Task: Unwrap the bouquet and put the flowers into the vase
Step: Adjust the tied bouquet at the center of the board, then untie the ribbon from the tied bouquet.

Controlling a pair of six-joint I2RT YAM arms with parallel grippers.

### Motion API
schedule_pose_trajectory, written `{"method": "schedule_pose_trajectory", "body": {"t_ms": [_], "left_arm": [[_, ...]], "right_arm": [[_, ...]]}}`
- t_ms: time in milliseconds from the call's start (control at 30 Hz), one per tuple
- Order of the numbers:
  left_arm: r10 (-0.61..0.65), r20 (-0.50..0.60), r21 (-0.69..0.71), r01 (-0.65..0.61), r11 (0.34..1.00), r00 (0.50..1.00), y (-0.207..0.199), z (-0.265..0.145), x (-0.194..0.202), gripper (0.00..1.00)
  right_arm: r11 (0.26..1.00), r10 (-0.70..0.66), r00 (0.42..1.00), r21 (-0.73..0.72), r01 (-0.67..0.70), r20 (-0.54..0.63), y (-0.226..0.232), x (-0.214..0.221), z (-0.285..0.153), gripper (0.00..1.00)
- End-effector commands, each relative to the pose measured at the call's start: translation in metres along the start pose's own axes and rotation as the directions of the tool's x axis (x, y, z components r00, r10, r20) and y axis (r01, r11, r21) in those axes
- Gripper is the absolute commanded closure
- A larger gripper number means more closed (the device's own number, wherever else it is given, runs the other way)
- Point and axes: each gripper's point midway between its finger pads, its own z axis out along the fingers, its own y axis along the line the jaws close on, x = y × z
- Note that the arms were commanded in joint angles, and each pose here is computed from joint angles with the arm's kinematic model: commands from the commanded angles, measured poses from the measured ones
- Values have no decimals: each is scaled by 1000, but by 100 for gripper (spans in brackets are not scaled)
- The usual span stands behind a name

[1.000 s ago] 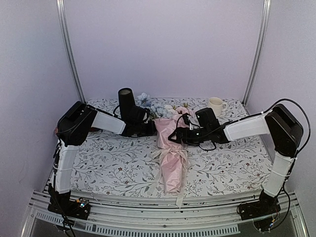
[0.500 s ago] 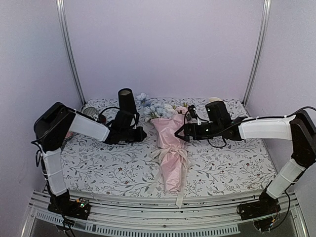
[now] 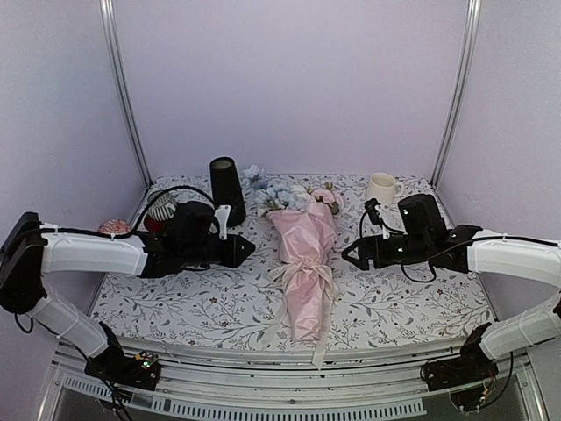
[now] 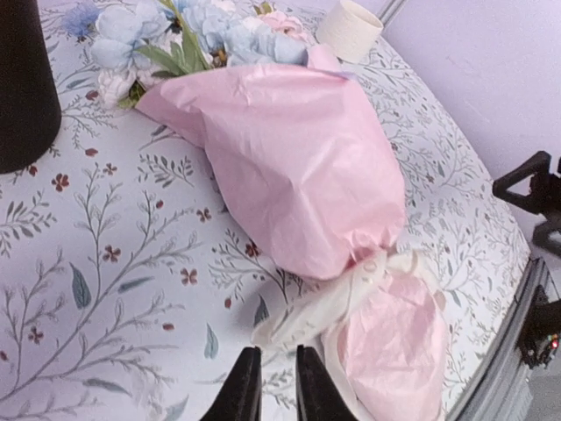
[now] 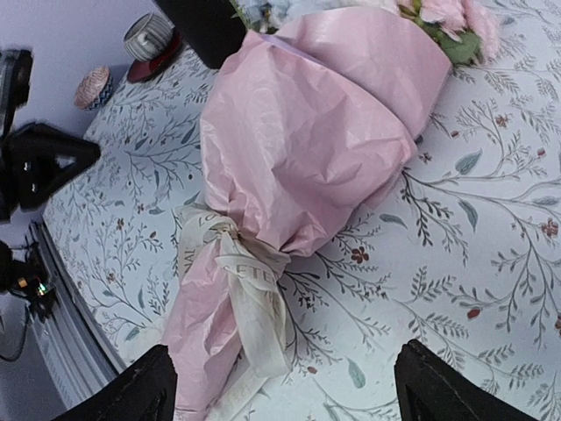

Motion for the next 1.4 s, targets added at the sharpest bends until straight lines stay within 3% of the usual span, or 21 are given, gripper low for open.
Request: {"method": "schedule_pose_trajectory", "body": {"t_ms": [0,100,267,633,1033,1367], "left_arm": [[48,-53,18,-47,999,997,-8,-26,32,81],[39,-73,80,-33,996,997,-17,-42,51,79],[29,-123,170,-8,985,992,-30,-58,86,77],[46,-177,220,-6,975,983,-46,-60,124,69],[94,-245,226,-37,973,965,-68,-42,150,65],[113,-277,189,-61,980,954,-74,-22,156,63]], "right_arm": [[995,82,996,53,-85,44,-10,6,-17,27],[986,166,986,21,-167,35,-9,17,-17,42],[976,193,980,-90,-196,-39,4,44,-11,42],[957,237,958,-132,-258,-160,10,111,6,40],[936,251,948,-203,-289,-195,33,141,23,54],[929,290,932,-171,-329,-218,31,150,49,62]]}}
